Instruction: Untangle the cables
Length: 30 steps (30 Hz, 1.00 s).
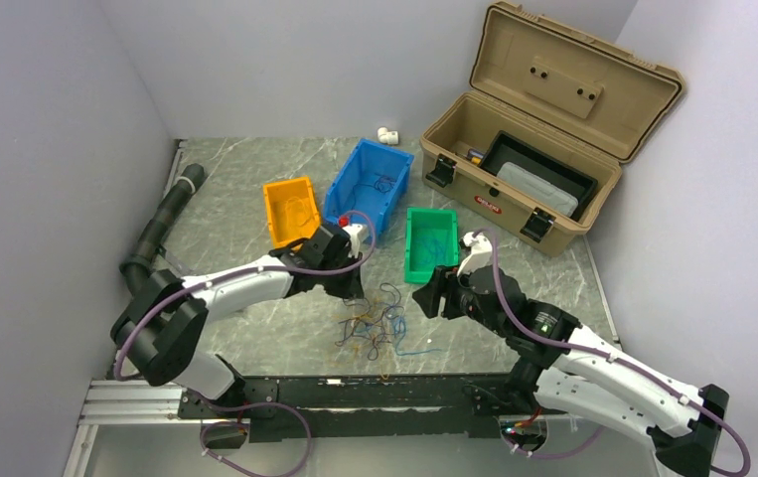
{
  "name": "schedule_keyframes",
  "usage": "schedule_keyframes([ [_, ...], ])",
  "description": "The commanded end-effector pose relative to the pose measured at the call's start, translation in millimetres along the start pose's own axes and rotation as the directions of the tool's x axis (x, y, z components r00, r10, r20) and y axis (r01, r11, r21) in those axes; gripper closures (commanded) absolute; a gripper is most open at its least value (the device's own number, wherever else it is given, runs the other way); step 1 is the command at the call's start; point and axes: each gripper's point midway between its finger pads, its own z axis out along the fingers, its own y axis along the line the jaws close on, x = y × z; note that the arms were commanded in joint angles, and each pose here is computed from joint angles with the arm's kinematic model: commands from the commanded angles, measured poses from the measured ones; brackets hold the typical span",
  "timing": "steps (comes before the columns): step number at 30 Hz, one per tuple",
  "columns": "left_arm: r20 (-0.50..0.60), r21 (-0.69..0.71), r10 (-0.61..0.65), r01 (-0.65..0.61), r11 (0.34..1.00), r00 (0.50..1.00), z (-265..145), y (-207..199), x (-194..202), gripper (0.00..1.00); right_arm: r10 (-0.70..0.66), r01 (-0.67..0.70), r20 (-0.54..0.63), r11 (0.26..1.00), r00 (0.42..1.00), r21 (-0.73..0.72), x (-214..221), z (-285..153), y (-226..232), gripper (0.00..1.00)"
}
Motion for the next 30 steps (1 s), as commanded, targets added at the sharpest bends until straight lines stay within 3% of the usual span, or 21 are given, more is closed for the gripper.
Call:
schedule_keyframes([
  [1,0.148,0.034,0.063,-0.069,0.997,0.987,-36,-23,-43,1.0,-0.002,0.002,0.012,1.0,1.0,0.013,-2,1,-2,0.36],
  [11,0.325,0.039,0.12,-0.141,0.989,0.938,-101,-42,-73,1.0,-0.03,0.027,-0.1,0.999,0.995,-0.032,25,21,6,0.34],
  [21,0.437,0.029,0.128,-0.156,0.987,0.891,-147,-49,-85,1.0,-0.028,0.012,-0.192,0.996,0.981,-0.084,58,54,14,0.23],
  [30,0.47,0.079,0.119,-0.176,0.981,0.875,-158,-62,-90,1.0,-0.025,-0.036,-0.209,0.958,0.978,-0.283,75,81,49,0.1],
])
